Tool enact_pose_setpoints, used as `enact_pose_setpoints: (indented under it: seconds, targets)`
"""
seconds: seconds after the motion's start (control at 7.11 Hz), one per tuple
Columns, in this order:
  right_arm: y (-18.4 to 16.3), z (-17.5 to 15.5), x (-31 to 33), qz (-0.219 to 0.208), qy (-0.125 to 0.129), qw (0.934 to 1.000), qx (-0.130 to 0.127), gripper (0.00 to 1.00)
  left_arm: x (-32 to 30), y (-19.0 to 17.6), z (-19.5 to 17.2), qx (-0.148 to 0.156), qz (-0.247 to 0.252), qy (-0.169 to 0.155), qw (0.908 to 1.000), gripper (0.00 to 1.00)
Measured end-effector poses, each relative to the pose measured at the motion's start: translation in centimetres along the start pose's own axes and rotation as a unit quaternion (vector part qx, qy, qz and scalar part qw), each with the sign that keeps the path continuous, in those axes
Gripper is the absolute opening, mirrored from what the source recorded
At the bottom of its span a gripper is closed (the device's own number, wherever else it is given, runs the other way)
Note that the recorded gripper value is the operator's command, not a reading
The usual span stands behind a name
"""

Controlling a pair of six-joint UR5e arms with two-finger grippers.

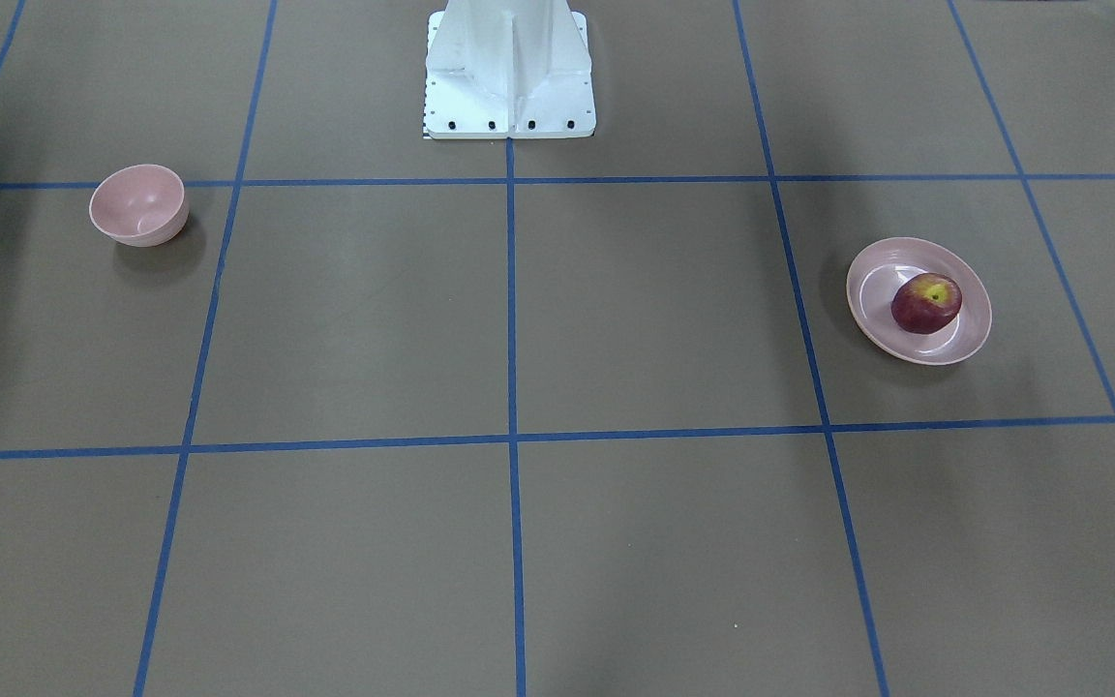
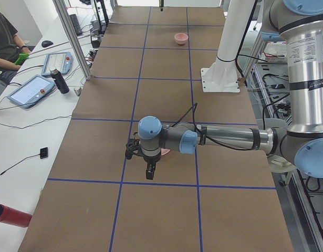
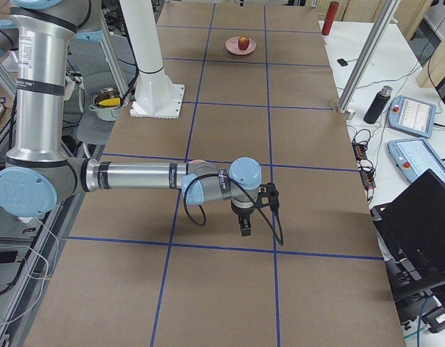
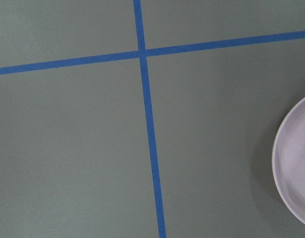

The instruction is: Move apple from plate to bowl

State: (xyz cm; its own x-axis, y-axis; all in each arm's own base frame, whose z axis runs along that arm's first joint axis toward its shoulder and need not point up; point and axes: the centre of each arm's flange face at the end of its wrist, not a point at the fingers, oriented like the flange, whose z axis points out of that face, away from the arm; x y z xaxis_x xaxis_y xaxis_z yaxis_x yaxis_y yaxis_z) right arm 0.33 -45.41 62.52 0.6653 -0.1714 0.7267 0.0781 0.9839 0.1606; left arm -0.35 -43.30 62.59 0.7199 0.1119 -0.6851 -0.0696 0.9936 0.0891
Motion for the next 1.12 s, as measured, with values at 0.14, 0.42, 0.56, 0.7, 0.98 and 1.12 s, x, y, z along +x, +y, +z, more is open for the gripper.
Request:
enact_pose_setpoints:
  seconds: [0.14,0.42,0.56,0.7,0.98,1.12]
  targets:
    - [0.1,0.0,-0.1,-0.005,-0.002,1.0,0.006,1.0,0.1,0.0,-0.1,0.002,0.002,0.0,1.0,0.98]
    - [1.1,0.2,0.0,-0.013,-0.01,0.9998,0.013,1.0,0.4,-0.1,-0.3,0.005,0.005,0.002,1.0,0.98]
    - [2.0,0.4,0.2,-0.02,-0.016,0.9995,0.018,1.0,0.4,-0.1,-0.4,0.005,0.005,0.004,1.0,0.98]
    - [2.8,0.7,0.1,-0.034,-0.021,0.9988,0.027,1.0,0.5,-0.1,-0.3,0.005,0.006,0.005,1.0,0.98]
    - [3.4,1.9,-1.4,-0.081,-0.028,0.9956,0.037,1.0,0.5,-0.1,-0.3,0.004,0.006,0.006,1.0,0.98]
    - [3.5,2.7,-2.3,-0.099,-0.032,0.9939,0.036,1.0,0.5,0.0,-0.3,0.004,0.005,0.006,1.0,0.98]
